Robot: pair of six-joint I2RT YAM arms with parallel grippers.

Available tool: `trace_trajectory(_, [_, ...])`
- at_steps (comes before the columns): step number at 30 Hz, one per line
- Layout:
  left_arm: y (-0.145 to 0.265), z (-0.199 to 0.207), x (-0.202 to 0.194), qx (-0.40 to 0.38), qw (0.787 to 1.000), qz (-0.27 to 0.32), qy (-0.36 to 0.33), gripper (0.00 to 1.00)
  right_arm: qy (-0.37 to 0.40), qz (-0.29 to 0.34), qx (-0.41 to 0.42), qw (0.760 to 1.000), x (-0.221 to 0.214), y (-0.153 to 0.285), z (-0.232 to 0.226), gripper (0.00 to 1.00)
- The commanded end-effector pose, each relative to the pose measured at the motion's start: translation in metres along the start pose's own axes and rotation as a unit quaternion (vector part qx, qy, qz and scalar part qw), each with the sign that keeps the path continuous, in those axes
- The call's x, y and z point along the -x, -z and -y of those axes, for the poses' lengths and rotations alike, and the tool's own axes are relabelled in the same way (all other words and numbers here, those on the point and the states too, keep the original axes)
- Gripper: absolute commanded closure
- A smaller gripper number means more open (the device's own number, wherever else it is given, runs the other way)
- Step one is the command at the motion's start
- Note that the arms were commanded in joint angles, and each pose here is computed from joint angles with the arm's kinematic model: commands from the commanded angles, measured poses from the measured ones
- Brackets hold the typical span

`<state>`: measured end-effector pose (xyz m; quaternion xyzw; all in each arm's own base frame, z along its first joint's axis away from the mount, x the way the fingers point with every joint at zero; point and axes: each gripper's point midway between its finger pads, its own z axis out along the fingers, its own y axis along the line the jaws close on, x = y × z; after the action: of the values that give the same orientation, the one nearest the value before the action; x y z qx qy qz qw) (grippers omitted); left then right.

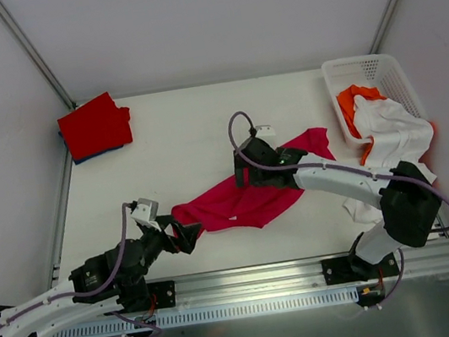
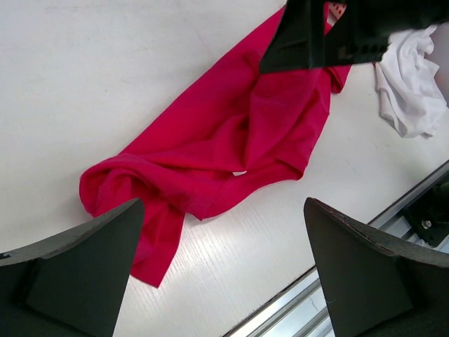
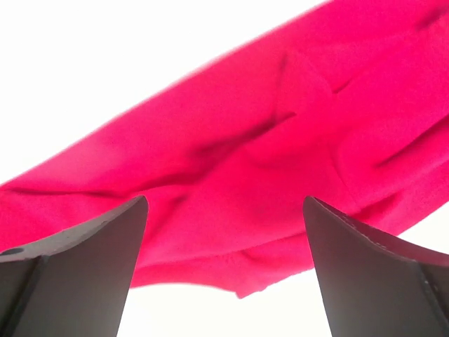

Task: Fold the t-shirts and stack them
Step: Flatten the tshirt out

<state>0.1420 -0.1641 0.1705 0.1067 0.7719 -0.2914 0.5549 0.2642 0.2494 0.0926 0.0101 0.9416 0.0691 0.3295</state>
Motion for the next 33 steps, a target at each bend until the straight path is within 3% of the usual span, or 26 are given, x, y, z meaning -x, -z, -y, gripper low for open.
trace_trajectory(1, [-0.002, 0.002, -0.005, -0.001, 1.0, -0.011, -0.001, 0.01, 0.004, 0.005, 0.022, 1.0, 0.025, 0.046, -0.002, 0.02])
trace_trajectory(6, [-0.006, 0.002, -0.011, 0.009, 1.0, -0.026, -0.01, 0.01, -0.004, 0.048, 0.019, 0.999, 0.049, 0.069, 0.017, 0.0])
trace_trajectory(11, [-0.005, 0.002, -0.01, 0.005, 1.0, -0.023, -0.007, 0.01, -0.04, 0.023, -0.016, 0.999, 0.044, 0.026, 0.051, 0.01])
trace_trajectory(19, [0.0, 0.003, -0.005, -0.01, 1.0, -0.004, 0.008, 0.01, -0.053, -0.027, -0.019, 0.998, 0.03, -0.048, 0.065, 0.06])
trace_trajectory(33, [-0.002, -0.001, -0.005, 0.002, 1.0, -0.003, 0.006, 0.01, -0.049, -0.041, 0.002, 0.998, 0.042, -0.072, 0.046, 0.08])
